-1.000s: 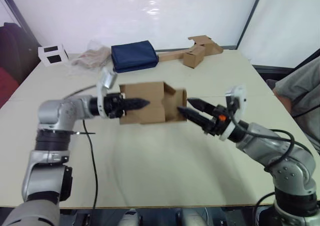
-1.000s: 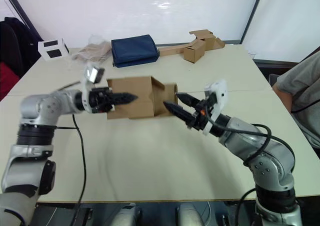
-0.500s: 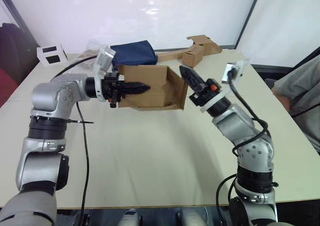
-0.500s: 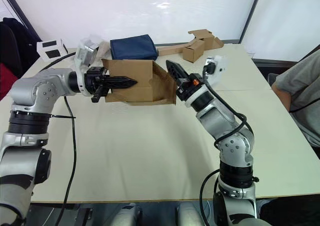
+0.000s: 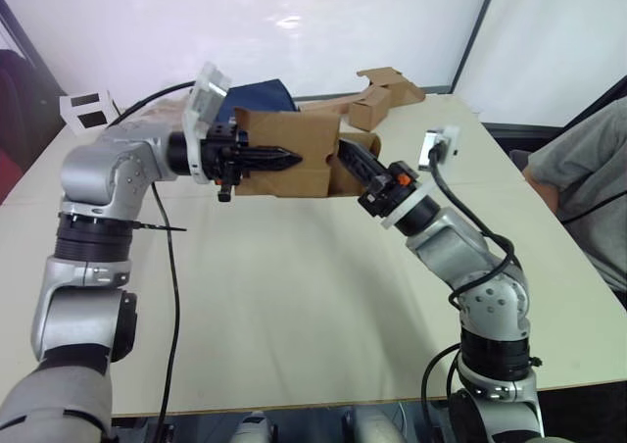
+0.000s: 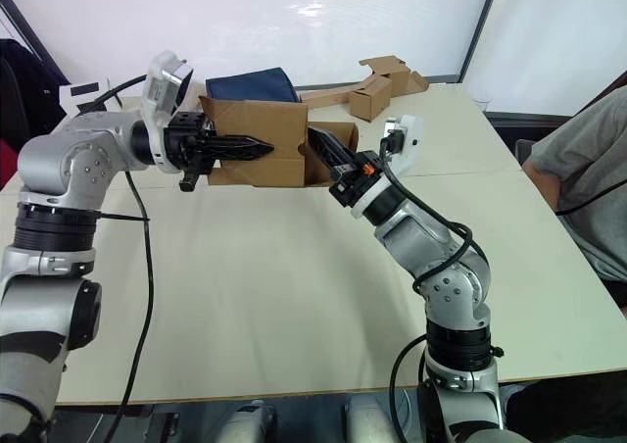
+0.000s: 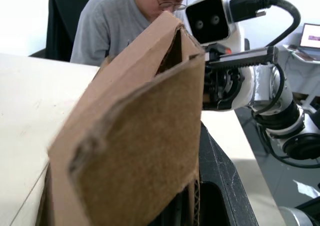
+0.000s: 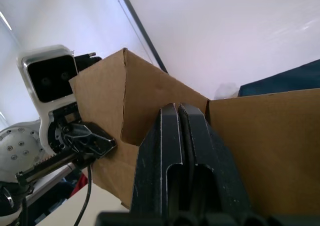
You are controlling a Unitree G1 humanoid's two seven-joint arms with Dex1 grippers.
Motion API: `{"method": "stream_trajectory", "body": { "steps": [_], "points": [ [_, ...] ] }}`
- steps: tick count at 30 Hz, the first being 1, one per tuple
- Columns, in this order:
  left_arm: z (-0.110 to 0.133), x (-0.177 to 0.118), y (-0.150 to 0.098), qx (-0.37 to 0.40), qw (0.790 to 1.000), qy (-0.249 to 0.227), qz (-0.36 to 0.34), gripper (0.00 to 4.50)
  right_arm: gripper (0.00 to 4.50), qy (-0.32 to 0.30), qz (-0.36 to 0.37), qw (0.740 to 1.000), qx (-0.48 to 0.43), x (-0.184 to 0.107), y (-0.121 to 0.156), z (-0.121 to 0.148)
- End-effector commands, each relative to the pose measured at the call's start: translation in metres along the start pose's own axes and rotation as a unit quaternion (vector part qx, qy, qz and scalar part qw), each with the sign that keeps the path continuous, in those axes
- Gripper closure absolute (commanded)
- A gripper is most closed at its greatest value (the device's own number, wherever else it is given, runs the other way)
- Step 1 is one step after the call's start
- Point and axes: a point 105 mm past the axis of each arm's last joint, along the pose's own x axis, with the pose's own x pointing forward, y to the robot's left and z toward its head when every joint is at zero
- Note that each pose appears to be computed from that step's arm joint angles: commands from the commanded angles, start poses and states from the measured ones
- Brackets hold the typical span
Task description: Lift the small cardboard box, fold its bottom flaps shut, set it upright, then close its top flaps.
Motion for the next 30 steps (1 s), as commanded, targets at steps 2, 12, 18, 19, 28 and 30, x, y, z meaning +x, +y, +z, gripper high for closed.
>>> {"method": "stream_trajectory", "body": {
  "steps": [2,12,18,19,28,30],
  "points": [
    [0.011,0.003,-0.017,0.023,0.999,0.003,-0.042,4.50,4.46,-0.018,0.047,0.999,-0.002,0.008,0.021,0.008],
    [0.005,0.003,-0.016,0.024,0.999,0.009,-0.035,4.50,4.46,-0.013,0.076,0.997,0.001,0.010,0.031,0.007],
    [0.004,0.002,-0.007,0.030,1.000,0.003,-0.008,4.50,4.46,0.008,0.099,0.995,-0.001,0.006,0.038,0.002],
    [0.003,0.002,-0.006,0.031,0.999,0.005,-0.007,4.50,4.46,0.014,0.098,0.995,-0.008,0.005,0.037,0.000],
    [0.000,0.004,-0.004,0.034,0.999,0.004,-0.005,4.50,4.46,0.046,0.074,0.995,-0.053,-0.004,0.017,-0.005],
    [0.001,0.004,-0.003,0.035,0.999,0.002,-0.005,4.50,4.46,0.048,0.064,0.995,-0.058,-0.008,0.010,-0.004]
  ]
}}
